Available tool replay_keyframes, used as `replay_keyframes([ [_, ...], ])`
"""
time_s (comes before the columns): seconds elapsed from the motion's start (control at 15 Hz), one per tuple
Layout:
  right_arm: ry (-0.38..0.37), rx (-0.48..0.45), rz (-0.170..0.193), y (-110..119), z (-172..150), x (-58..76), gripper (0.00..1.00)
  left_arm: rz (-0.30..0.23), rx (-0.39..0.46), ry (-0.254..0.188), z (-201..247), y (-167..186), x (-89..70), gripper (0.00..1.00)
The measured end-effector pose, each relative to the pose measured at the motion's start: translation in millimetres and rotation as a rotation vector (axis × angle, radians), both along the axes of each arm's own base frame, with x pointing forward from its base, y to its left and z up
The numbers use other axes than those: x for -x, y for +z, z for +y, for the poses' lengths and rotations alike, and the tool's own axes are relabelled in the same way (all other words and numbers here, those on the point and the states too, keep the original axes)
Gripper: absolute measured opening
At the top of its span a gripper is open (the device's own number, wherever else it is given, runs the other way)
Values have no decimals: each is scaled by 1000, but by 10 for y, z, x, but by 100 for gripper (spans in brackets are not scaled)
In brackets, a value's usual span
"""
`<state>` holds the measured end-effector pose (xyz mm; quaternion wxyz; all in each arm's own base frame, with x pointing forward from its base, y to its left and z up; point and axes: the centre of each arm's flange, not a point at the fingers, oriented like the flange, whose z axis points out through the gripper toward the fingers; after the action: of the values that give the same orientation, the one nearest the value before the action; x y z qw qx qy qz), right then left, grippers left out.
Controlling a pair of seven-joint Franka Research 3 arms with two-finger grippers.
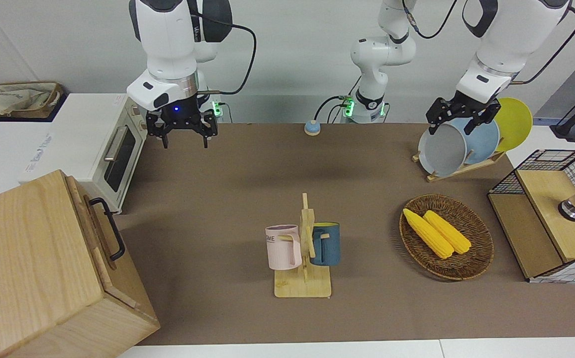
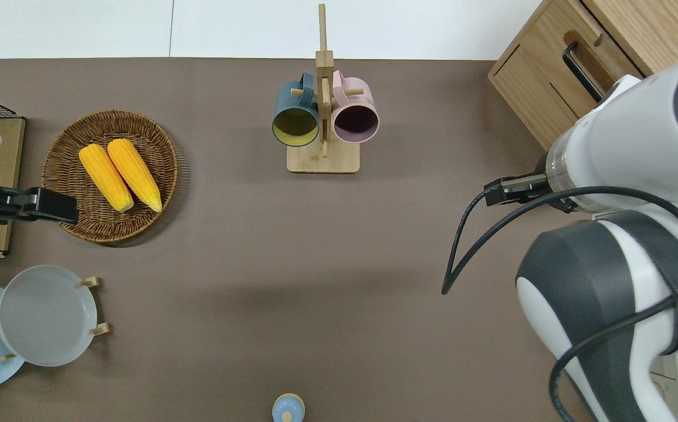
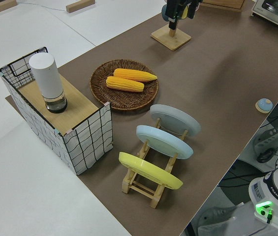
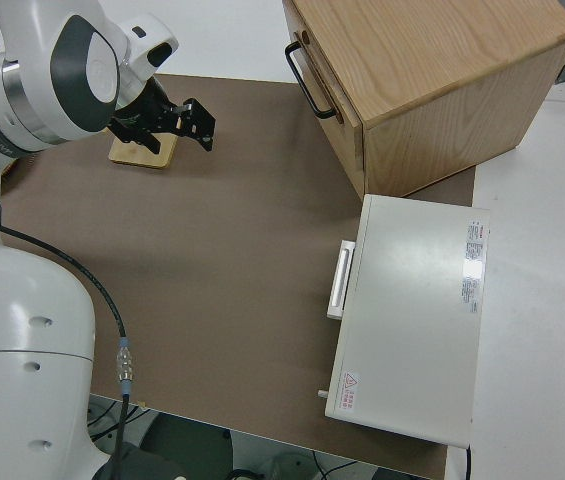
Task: Slide drawer open with right arm
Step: 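Raise the right arm and move the right gripper toward the drawer handle, then close the right gripper on the black drawer handle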
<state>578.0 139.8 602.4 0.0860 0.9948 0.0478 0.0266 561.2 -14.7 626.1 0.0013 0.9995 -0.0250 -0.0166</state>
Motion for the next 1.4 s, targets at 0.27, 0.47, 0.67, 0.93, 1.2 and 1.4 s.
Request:
replay_keyframes([
  [0.27,69,153,-29,-74,224,-4,99,0,0,0,0,0,0,100],
  [0.47,125,296,-59,-147,383,-32,99,0,0,0,0,0,0,100],
  [0.67,176,451,-88,-257,493,-103,99,0,0,0,0,0,0,100],
  [0.93,225,644,-117,-452,523,-266,99,0,0,0,0,0,0,100],
  [1.2,286,822,-136,-709,609,-426,99,0,0,0,0,0,0,100],
  [1.4,335,954,-163,-925,742,-525,99,0,0,0,0,0,0,100],
])
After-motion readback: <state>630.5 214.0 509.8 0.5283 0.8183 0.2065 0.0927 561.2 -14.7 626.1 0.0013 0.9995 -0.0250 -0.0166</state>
